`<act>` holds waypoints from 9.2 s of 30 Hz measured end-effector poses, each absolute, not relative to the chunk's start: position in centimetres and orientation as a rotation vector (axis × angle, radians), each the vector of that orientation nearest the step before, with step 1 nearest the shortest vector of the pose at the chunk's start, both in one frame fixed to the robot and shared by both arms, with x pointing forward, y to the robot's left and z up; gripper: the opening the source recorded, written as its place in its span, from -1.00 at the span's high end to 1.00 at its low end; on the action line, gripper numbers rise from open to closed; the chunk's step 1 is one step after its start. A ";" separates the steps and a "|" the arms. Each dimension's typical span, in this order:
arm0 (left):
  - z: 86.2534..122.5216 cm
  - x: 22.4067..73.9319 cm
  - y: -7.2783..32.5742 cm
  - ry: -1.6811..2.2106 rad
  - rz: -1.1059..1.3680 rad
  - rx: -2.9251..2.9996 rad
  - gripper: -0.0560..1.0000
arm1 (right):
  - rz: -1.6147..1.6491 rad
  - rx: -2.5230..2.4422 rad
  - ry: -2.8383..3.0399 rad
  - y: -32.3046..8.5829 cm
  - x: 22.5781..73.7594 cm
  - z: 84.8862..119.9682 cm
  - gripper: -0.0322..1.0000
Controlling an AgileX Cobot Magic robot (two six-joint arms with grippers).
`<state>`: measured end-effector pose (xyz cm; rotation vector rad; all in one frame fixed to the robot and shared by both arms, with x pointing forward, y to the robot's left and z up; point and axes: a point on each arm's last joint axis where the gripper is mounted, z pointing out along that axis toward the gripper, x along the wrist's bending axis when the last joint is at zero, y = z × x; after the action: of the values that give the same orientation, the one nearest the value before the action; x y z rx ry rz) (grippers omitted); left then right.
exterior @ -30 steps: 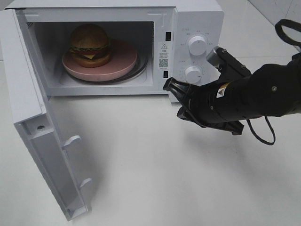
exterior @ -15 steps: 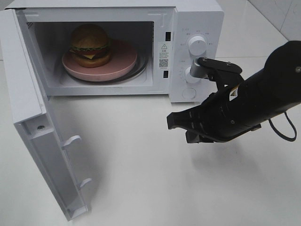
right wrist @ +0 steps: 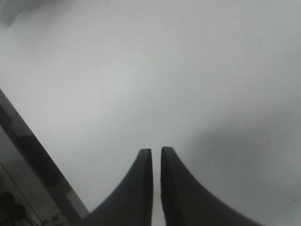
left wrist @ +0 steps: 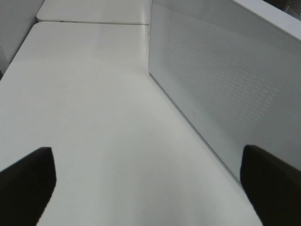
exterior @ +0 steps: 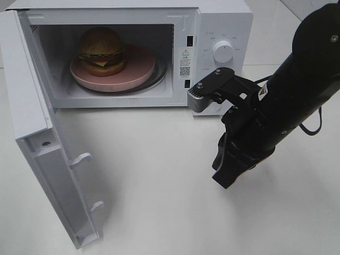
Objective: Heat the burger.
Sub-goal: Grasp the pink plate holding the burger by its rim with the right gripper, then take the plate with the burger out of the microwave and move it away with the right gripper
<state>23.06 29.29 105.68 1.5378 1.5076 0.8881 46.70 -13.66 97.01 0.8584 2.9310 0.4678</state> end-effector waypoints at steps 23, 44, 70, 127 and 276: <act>105.7 23.1 29.3 1.508 0.888 1.538 -0.98 | 0.264 -0.223 2.717 -13.5 49.2 98.7 0.58; 105.7 23.1 29.3 1.508 0.888 1.538 -0.98 | 0.395 -0.403 2.341 -9.1 51.2 101.5 -0.82; 105.7 23.1 29.3 1.508 0.888 1.538 -0.98 | 0.381 -0.386 2.390 -4.4 57.1 97.3 -0.84; 105.7 23.1 29.3 1.510 0.895 1.539 -0.98 | 0.397 -0.256 2.408 2.0 67.9 89.7 -0.66; 105.7 23.1 29.4 1.510 0.896 1.540 -0.98 | 0.221 -0.096 2.426 -19.4 40.0 101.2 0.77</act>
<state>23.06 29.36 105.68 1.5397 1.5103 0.8963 39.97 -19.37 101.15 -0.0963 2.4264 0.2214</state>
